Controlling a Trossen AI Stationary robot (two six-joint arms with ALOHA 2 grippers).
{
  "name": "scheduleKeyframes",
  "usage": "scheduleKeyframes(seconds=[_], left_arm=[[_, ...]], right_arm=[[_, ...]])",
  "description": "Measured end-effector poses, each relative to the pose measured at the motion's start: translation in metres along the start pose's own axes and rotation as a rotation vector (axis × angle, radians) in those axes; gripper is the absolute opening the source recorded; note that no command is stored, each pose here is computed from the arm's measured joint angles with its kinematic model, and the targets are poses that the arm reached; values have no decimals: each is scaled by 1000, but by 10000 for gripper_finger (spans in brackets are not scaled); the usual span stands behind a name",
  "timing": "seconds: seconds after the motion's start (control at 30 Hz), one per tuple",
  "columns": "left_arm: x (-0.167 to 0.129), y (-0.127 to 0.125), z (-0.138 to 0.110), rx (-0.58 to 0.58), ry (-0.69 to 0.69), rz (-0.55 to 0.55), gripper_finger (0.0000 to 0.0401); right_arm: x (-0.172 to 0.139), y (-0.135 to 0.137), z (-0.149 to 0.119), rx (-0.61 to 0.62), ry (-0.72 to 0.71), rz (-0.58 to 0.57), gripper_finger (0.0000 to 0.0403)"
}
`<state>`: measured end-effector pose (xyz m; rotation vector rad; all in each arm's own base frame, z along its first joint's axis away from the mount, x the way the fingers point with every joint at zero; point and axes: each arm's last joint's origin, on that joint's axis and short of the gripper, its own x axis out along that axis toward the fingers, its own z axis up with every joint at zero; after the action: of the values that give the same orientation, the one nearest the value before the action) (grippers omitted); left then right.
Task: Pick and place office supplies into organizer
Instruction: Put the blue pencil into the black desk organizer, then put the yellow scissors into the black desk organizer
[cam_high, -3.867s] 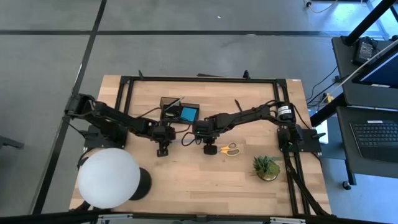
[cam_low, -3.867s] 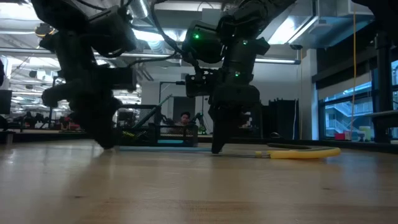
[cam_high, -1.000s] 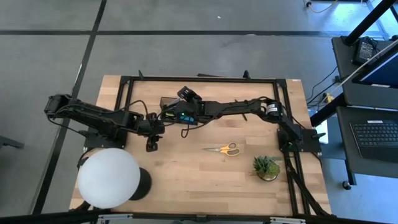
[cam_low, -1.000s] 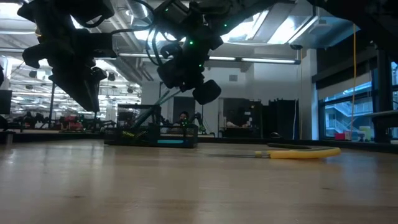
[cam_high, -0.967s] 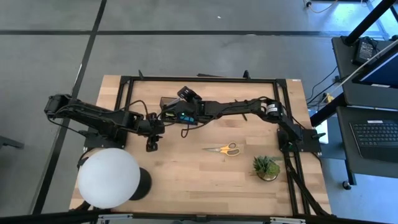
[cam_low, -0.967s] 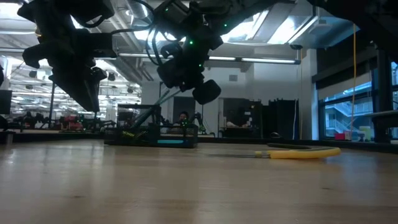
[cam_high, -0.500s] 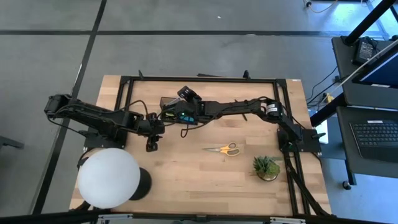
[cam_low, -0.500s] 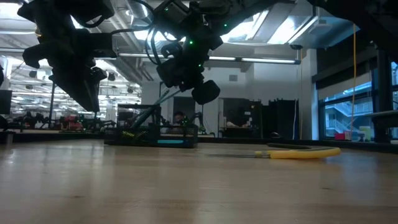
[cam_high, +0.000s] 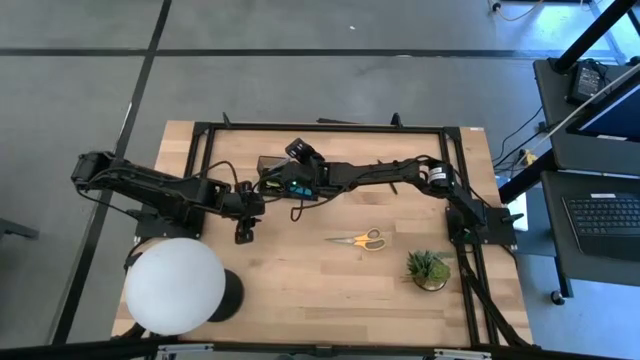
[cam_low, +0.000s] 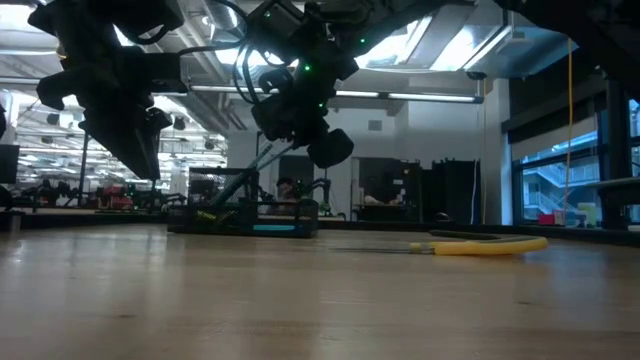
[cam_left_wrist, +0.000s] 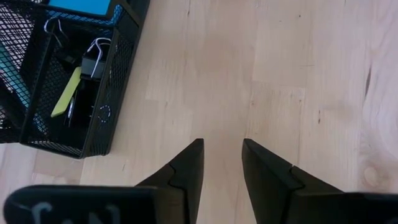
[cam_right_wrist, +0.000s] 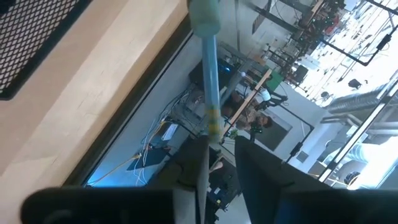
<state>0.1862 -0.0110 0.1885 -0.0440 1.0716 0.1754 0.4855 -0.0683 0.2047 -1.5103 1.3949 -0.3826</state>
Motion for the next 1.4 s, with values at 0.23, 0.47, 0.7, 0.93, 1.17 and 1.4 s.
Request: scheduleKeyframes(seconds=[0.23, 0.47, 0.7, 0.93, 1.17, 1.4], left_arm=[[0, 0, 0, -1, -1, 2, 102], [0, 0, 0, -2, -3, 1, 106], [0, 0, 0, -3, -3, 5, 105], [0, 0, 1, -3, -9, 4, 106], [0, -1, 9, -15, -91, -12, 107], [0, -5, 24, 35, -229, -31, 109]], right_arm=[[0, -4, 1, 75, 5, -27, 91], [-13, -8, 3, 118, 22, -59, 92], [-52, -12, -17, 338, -67, 39, 92], [-94, -3, -55, 651, -142, 407, 92], [-113, 18, -69, 809, -80, 916, 92], [-121, 57, -58, 717, -58, 1056, 93]])
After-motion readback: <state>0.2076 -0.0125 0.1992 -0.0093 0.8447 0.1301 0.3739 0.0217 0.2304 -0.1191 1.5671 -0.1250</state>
